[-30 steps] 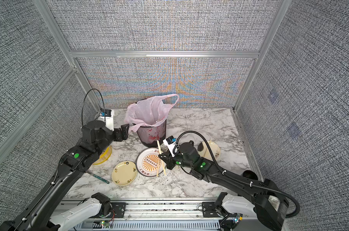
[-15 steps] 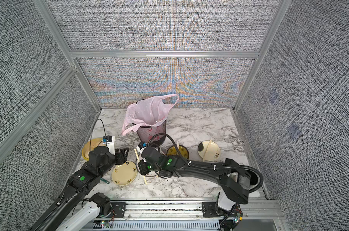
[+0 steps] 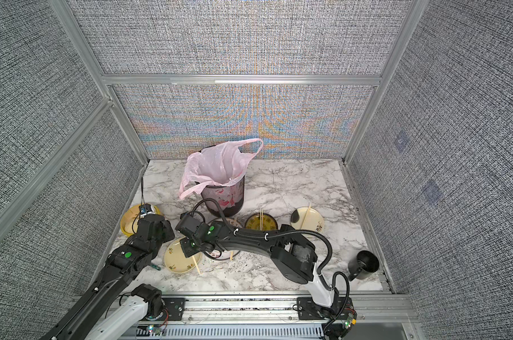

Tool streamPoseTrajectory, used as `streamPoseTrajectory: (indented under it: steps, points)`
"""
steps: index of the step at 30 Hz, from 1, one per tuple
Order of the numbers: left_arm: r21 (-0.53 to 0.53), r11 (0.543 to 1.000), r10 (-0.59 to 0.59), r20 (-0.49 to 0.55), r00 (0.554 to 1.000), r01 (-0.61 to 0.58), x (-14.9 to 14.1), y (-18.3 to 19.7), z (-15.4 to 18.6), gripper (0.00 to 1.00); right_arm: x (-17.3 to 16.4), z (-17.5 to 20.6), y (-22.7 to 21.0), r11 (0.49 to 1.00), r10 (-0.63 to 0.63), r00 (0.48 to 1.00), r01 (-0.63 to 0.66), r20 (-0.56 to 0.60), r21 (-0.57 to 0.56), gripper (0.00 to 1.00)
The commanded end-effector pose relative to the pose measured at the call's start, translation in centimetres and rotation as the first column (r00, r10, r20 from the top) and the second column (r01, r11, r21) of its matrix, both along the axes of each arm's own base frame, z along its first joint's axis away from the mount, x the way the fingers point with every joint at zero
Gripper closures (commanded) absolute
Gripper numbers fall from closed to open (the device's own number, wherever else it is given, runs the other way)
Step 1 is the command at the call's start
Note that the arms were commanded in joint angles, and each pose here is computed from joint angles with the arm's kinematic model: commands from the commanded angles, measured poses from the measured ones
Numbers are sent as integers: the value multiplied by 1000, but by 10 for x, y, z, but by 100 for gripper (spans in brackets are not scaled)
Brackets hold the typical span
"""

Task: Remove the packaging of disposable chopsticks
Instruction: Place the disposable chopsticks on the plate.

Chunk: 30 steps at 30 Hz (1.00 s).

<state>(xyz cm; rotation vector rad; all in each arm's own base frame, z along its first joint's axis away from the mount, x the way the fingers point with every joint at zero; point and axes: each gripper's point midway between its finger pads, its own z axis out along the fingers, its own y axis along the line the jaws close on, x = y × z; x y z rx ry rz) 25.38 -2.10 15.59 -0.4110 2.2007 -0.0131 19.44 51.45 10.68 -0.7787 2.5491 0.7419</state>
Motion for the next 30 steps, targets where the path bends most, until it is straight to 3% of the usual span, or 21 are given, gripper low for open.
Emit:
streamPoseTrajectory:
  steps: [1, 5, 11, 30]
  points:
    - [-61, 998, -26, 55, 998, 29, 5, -6, 11, 49, -4, -11, -3, 999, 4, 999, -6, -43, -47, 100]
    - [-55, 996, 71, 91, 993, -66, 10, 22, 37, 51, 1, -18, 5, 999, 7, 997, -10, -77, -39, 100]
    - [-161, 986, -10, 128, 992, 31, 36, 8, 63, 49, 6, -31, 16, 998, 13, 994, -20, -110, -57, 100]
    - [-189, 971, -122, 121, 985, 143, 38, -12, 57, 46, 27, -59, 17, 992, -4, 981, -21, -192, -126, 100]
